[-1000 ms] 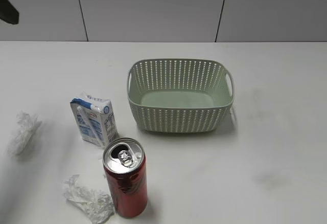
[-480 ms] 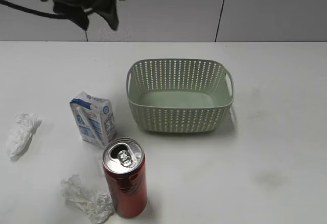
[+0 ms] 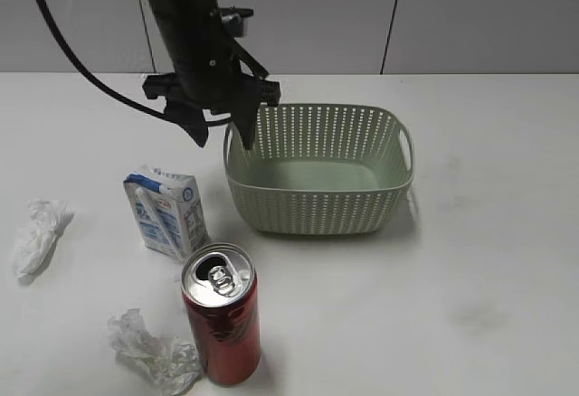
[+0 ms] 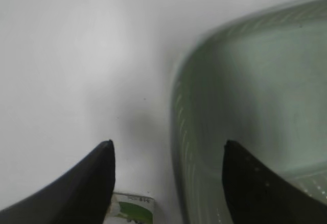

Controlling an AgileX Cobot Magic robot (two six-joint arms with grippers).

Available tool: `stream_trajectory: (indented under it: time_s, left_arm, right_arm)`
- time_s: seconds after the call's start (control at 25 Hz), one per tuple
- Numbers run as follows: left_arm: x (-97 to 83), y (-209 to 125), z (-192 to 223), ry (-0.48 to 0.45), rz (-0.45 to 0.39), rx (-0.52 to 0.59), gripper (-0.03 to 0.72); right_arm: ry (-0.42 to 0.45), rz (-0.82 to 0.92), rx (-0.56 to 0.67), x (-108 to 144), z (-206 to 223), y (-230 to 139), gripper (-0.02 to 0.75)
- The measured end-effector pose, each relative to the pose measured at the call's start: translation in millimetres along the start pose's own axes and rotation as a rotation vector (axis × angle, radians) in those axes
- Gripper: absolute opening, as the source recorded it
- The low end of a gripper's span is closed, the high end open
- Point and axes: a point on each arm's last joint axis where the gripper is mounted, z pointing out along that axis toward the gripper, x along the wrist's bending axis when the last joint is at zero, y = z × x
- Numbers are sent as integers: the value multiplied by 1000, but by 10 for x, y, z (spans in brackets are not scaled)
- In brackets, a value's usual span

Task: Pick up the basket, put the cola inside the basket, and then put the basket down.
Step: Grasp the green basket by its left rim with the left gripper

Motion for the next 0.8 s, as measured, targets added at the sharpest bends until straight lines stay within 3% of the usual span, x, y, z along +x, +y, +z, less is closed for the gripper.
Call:
stream_trajectory:
  time_s: [0.56, 0.72, 0.8]
  left_arm:
    - [22, 5, 477, 34, -108, 53, 486]
    - [21, 7, 478, 33, -109, 52, 379]
    - [16, 6, 478, 27, -112, 52, 260]
  right_arm:
    - [0, 0, 0, 0, 0, 0, 519]
    - [0, 0, 0, 0, 0, 0, 519]
    - [0, 0, 0, 0, 0, 0, 519]
